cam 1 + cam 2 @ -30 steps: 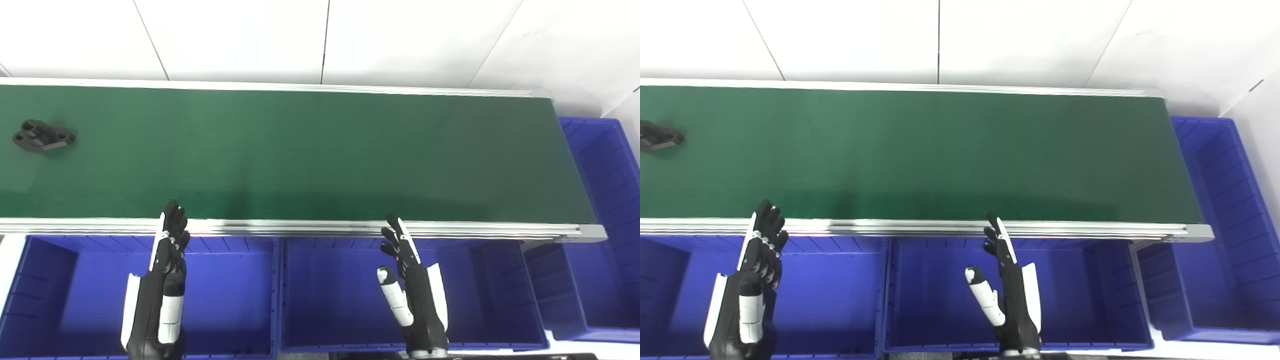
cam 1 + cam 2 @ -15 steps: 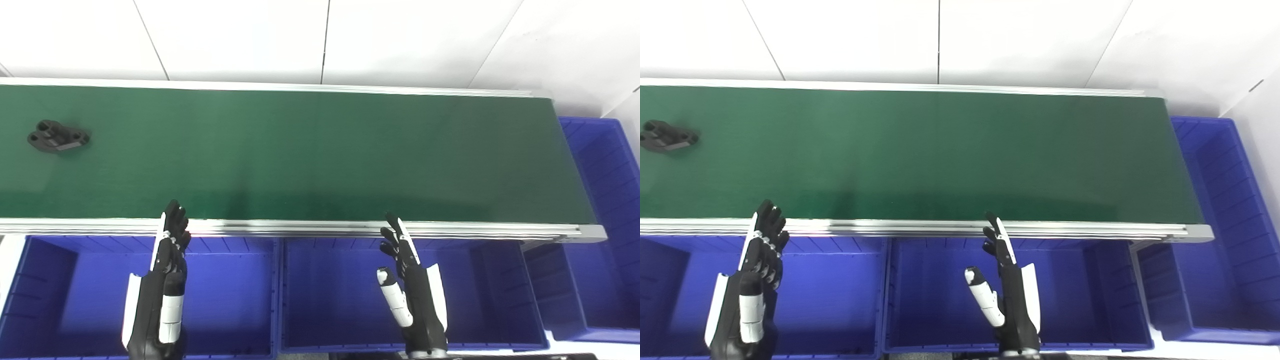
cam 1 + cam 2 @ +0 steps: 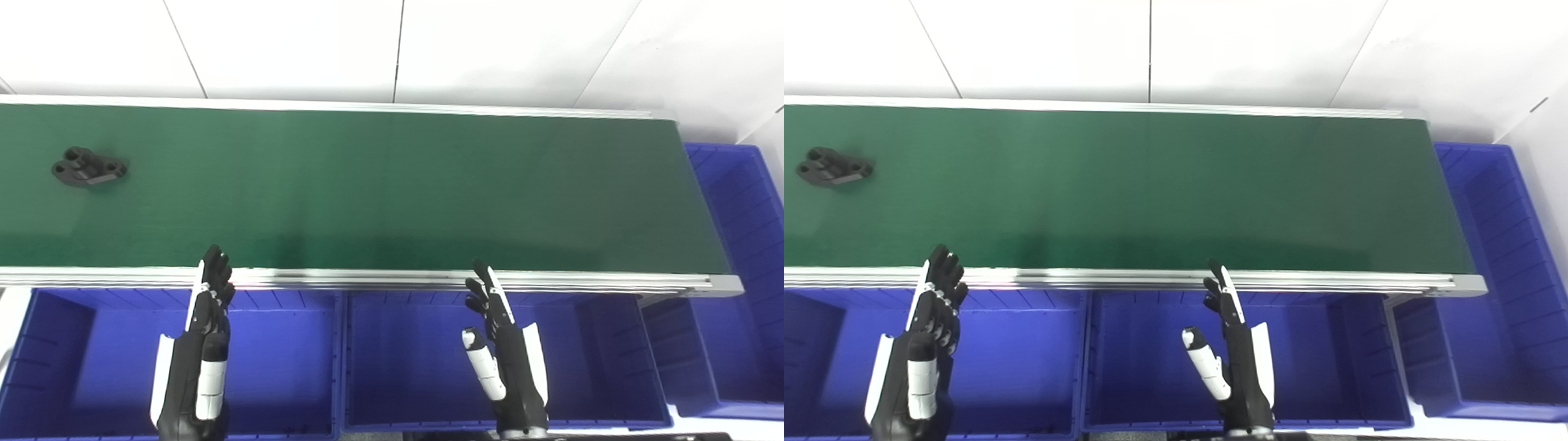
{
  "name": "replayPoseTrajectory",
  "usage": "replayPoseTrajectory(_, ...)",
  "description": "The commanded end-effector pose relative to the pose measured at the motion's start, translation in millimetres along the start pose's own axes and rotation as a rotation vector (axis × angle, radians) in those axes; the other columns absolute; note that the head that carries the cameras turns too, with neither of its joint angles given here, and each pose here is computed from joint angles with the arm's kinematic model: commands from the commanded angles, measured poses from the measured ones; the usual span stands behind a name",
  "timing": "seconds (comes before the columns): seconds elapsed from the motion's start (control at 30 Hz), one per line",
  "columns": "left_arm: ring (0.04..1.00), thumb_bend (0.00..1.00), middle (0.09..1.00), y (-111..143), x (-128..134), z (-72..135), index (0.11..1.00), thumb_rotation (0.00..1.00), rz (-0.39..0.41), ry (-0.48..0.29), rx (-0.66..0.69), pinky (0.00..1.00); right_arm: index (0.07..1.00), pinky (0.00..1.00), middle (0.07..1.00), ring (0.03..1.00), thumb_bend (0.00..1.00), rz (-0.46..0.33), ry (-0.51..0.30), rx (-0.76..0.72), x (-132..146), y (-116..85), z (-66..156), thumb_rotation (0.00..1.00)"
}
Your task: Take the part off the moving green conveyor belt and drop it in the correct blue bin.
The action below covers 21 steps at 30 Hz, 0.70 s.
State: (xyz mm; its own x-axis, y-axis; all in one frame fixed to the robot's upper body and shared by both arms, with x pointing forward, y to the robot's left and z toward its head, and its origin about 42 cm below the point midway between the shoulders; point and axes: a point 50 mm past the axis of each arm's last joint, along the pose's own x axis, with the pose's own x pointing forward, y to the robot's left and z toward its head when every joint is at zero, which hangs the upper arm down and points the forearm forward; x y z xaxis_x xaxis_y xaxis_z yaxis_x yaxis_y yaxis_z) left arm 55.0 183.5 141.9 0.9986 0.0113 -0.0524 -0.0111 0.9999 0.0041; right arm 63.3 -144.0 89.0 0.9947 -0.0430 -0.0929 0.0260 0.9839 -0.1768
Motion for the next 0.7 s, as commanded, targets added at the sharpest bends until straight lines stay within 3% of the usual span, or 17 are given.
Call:
replayPoseTrajectory(0.0, 1.0, 0.68, 1.0, -1.5, -4.2, 6.0, 1.0, 0.99, -0.004, -0.024, -0.003, 1.0, 0.955, 0.86, 0.959, 0.916, 0.79, 0.0, -0.066, 0.036, -3.9, 2.3, 8.5, 1.0)
replayPoseTrajectory(0.5, 1.0, 0.64, 1.0, -2.3, -8.3, 7.3, 1.0, 1.0, -0.027, 0.013, 0.002, 1.0, 0.983, 0.97, 0.983, 0.954, 0.77, 0.005, -0.17, 0.055, 1.0, 1.3, 7.2, 1.0)
replayPoseTrajectory(0.67, 1.0, 0.64, 1.0, -1.6, -9.3, 7.9, 1.0, 1.0, -0.023, 0.011, 0.014, 1.0, 0.994, 1.0, 0.992, 0.97, 0.78, 0.007, -0.168, 0.067, 1.0, 2.1, 7.3, 1.0)
